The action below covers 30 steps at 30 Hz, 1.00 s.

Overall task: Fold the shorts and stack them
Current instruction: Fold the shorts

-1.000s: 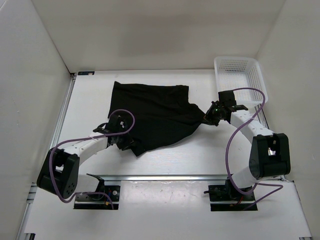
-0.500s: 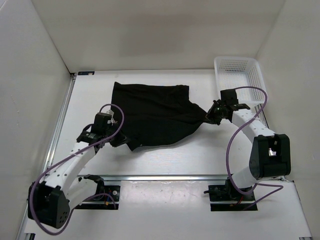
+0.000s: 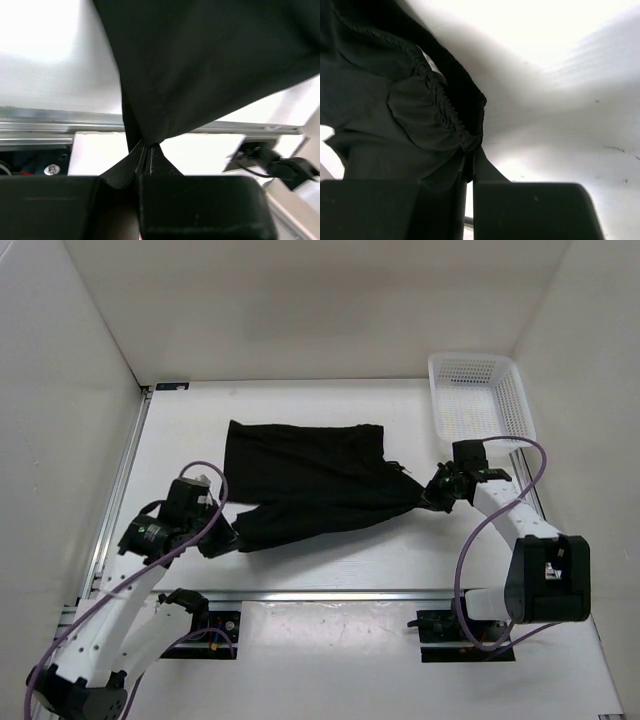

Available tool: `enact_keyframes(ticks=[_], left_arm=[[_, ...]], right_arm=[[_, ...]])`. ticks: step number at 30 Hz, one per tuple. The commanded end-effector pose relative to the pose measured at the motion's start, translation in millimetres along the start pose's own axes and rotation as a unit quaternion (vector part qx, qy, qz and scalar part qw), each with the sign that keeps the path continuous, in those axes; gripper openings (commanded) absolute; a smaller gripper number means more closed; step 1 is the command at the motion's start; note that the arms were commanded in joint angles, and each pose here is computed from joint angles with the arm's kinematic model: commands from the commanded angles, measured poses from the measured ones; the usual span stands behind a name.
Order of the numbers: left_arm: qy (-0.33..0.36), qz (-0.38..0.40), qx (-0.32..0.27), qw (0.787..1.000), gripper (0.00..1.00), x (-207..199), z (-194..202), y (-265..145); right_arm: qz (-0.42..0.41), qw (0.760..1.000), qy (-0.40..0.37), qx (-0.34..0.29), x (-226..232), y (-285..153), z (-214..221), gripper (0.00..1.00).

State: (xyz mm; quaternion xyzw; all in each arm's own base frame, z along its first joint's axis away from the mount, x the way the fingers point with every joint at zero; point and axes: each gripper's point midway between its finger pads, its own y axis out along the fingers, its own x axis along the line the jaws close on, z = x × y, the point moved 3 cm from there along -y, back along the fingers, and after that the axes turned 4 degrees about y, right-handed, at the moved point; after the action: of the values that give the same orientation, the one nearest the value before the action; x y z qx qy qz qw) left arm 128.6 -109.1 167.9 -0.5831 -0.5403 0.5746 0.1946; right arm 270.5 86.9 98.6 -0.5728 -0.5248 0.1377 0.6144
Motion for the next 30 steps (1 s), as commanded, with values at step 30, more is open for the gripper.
enact_keyframes(ticks=[30], left_arm=[[-0.03,-0.113,-0.157,0.981,0.1,-29,-326,27]], right_arm=[[-0.111,0.991,-0.034,-0.07,179,16,-154,0.0]])
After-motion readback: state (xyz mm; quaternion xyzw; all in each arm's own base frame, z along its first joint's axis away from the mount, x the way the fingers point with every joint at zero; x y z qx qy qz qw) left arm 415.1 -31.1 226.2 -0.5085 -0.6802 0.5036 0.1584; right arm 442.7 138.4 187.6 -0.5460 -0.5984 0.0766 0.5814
